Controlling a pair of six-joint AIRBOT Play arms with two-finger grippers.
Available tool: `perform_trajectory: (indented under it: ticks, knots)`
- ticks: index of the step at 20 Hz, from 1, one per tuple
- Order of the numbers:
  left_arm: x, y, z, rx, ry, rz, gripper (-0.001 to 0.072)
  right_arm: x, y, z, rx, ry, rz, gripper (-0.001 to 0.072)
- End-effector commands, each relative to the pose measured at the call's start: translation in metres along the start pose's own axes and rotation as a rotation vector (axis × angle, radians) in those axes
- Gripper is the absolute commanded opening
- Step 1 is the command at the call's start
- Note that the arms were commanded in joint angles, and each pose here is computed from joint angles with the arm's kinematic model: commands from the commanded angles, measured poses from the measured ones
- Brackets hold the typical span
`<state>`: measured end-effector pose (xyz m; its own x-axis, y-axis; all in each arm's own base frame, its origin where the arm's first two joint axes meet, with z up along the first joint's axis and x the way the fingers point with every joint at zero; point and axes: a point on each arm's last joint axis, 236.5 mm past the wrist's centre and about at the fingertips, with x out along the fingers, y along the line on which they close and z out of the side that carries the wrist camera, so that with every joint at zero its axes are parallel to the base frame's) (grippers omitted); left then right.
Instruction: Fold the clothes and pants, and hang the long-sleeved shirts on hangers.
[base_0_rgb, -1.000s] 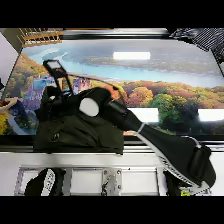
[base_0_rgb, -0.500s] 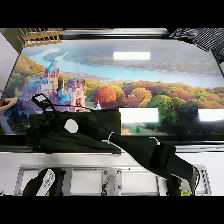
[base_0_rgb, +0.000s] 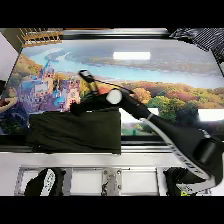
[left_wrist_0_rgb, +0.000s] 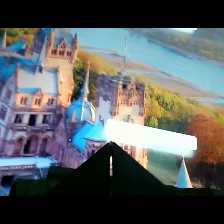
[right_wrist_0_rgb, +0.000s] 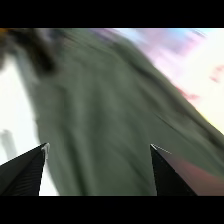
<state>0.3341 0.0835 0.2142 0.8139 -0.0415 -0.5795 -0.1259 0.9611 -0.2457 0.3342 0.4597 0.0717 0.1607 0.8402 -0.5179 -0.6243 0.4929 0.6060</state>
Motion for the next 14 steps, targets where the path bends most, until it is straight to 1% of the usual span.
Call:
perform_trajectory:
  ticks: [1, 3, 5, 6, 9, 14]
  knots:
    - [0.020, -0.012, -0.051, -0.042, 0.074, -0.048, 0.0006, -0.080, -0.088, -0.073, 0.180, 0.059, -0.141, 0.0718]
    - [0.034, -0.031, -0.072, -0.016, 0.104, -0.094, 0.0007, -0.115, -0.125, -0.120, 0.307, 0.063, -0.214, 0.0718]
    - [0.048, -0.052, -0.086, 0.019, 0.125, -0.145, 0.0007, -0.135, -0.145, -0.156, 0.438, 0.059, -0.259, 0.0718]
    - [0.054, -0.063, -0.090, 0.042, 0.139, -0.169, 0.0006, -0.140, -0.148, -0.169, 0.471, 0.063, -0.269, 0.0718]
    - [0.067, -0.091, -0.092, 0.090, 0.184, -0.236, 0.0006, -0.136, -0.150, -0.186, 0.510, 0.087, -0.270, 0.0718]
    - [0.079, -0.116, -0.075, 0.136, 0.199, -0.288, 0.0007, -0.103, -0.146, -0.209, 0.654, 0.154, -0.216, 0.0717]
